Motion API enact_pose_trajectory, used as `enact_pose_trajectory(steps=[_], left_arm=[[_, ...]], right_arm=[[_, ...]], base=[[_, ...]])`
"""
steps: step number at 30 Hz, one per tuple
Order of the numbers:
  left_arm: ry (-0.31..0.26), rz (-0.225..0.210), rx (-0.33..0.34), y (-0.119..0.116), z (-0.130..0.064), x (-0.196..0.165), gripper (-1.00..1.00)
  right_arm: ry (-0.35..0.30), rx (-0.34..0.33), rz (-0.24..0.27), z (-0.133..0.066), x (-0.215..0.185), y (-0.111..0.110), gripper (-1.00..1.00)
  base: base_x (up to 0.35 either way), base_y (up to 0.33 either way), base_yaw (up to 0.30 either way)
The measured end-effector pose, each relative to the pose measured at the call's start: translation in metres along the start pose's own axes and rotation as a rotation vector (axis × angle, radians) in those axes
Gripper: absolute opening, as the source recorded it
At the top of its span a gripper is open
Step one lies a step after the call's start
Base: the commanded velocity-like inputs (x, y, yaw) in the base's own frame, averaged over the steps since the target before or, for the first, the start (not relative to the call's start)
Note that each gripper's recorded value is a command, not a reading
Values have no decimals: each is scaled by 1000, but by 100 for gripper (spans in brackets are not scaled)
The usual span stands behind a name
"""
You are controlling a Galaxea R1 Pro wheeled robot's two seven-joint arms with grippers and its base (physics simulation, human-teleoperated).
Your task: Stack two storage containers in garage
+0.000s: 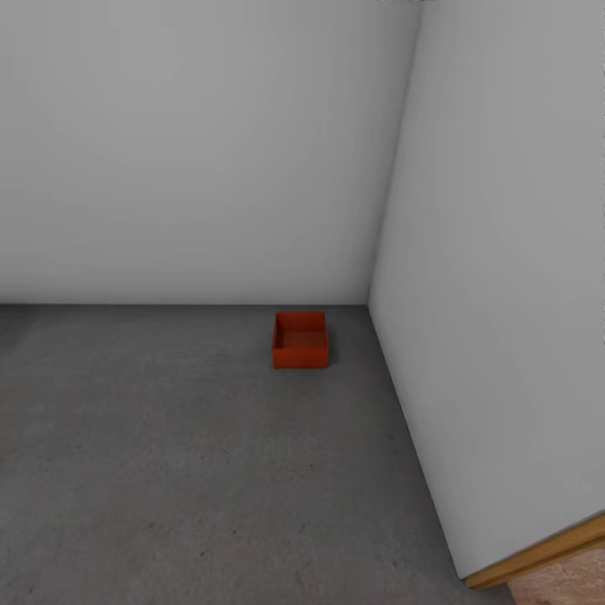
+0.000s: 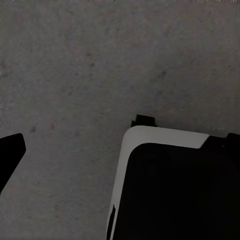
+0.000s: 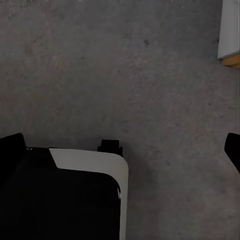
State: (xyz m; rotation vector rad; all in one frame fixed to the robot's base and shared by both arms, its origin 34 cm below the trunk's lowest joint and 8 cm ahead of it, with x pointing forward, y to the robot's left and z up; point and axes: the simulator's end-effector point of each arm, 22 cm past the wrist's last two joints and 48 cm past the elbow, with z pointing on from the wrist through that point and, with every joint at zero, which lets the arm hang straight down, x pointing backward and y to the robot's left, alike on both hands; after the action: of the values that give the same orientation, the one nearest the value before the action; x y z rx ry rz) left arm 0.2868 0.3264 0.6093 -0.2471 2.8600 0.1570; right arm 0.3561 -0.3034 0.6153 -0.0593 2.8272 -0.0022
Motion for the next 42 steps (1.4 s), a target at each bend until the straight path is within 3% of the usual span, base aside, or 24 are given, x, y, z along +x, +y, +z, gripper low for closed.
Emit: enact_pose_trajectory(steps=[42], left_arm=[[-63,-9,16,-8,-6,-27,100]], right_arm=[[-66,1,-7,-9,-28,-1,100]], base=[[0,0,23]])
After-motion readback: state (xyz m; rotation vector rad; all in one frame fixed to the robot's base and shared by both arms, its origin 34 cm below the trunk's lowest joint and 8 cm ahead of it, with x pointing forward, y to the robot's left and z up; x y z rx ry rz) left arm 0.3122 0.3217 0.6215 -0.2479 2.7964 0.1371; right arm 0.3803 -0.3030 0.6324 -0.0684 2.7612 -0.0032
